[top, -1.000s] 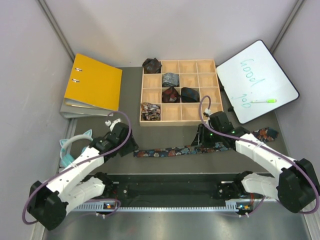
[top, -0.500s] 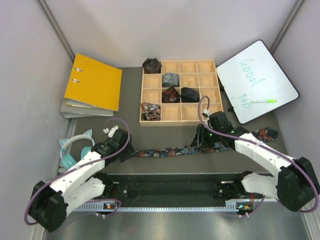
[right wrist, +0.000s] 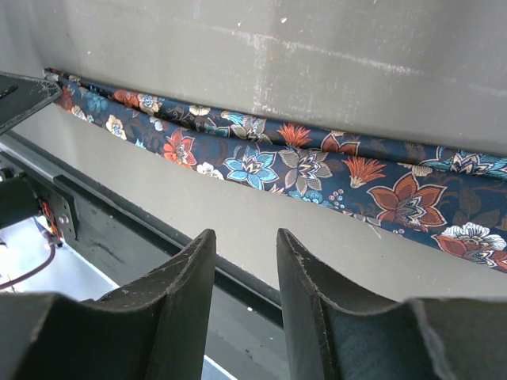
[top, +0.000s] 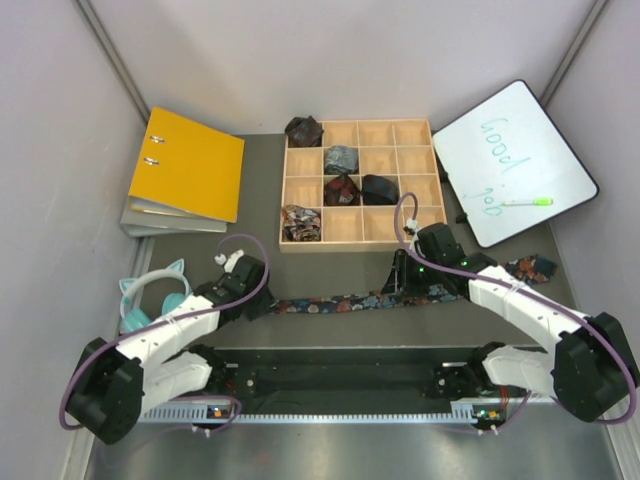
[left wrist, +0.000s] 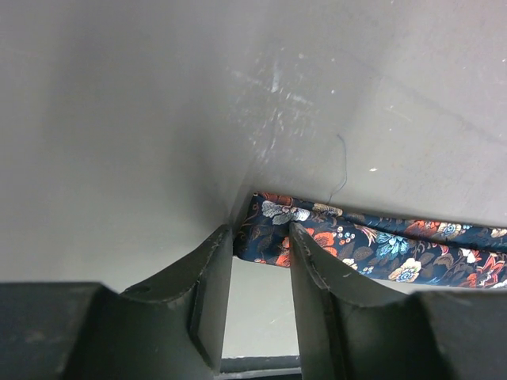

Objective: Roll the ties
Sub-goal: Roll the tie at the center of the board.

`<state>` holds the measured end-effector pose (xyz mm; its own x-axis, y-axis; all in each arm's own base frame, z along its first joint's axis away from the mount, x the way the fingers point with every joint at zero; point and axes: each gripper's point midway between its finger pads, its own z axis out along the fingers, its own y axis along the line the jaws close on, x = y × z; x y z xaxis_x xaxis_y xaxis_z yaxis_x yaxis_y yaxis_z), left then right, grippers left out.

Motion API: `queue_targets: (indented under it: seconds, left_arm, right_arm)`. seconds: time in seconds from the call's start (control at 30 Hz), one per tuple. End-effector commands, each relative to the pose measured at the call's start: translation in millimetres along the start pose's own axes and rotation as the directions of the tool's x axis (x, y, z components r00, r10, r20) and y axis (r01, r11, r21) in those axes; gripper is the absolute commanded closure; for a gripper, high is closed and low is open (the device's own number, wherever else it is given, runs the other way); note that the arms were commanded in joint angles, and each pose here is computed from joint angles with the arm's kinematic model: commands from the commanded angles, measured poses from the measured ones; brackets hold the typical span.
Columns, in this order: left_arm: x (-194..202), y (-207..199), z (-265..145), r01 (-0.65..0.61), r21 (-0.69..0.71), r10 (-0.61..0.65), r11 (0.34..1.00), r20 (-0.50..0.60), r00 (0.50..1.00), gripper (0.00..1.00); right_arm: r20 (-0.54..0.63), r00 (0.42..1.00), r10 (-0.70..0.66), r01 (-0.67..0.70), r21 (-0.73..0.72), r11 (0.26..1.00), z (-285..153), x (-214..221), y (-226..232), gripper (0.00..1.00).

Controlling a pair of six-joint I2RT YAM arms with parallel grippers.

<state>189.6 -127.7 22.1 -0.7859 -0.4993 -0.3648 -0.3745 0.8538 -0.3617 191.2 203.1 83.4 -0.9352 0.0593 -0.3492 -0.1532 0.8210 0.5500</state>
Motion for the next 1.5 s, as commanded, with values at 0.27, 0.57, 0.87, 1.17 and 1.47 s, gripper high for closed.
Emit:
queue_targets:
  seconds: [0.27, 0.57, 0.87, 1.17, 1.47]
  left_arm:
    - [-6.3, 8.0, 5.7, -0.017, -0.003, 0.018, 1.0, 0.06, 0.998, 0.74]
    - [-12.9, 0.9, -0.8, -0.051, 0.017, 0.049, 0.999, 0.076, 0.996, 0.86]
    - [-21.9, -6.8, -13.2, -0.076, 0.014, 0.075, 0.997, 0.083, 0.994, 0.93]
    - [-22.3, -9.0, -20.7, -0.091, 0.025, 0.089, 0.996, 0.078, 0.993, 0.97]
    - [-30.2, -18.3, -33.6, -0.104, 0.043, 0.1, 0.994, 0.09, 0.991, 0.98]
  right_arm:
    - [-0.001, 1.0, -0.027, 0.027, -0.028, 0.999, 2.5, -10.4, 13.7, 0.63]
    - [-0.035, 0.997, -0.063, 0.061, -0.052, 0.997, 18.1, -3.5, 44.3, 0.63]
    - [-0.062, 0.995, -0.078, 0.07, -0.117, 0.991, 61.2, 2.5, 119.5, 0.7]
    - [-0.141, 0.987, -0.071, 0.04, -0.208, 0.977, 122.8, 22.1, 171.8, 0.94]
    - [-0.17, 0.983, -0.073, 0.035, -0.216, 0.976, 149.4, 22.4, 184.5, 0.98]
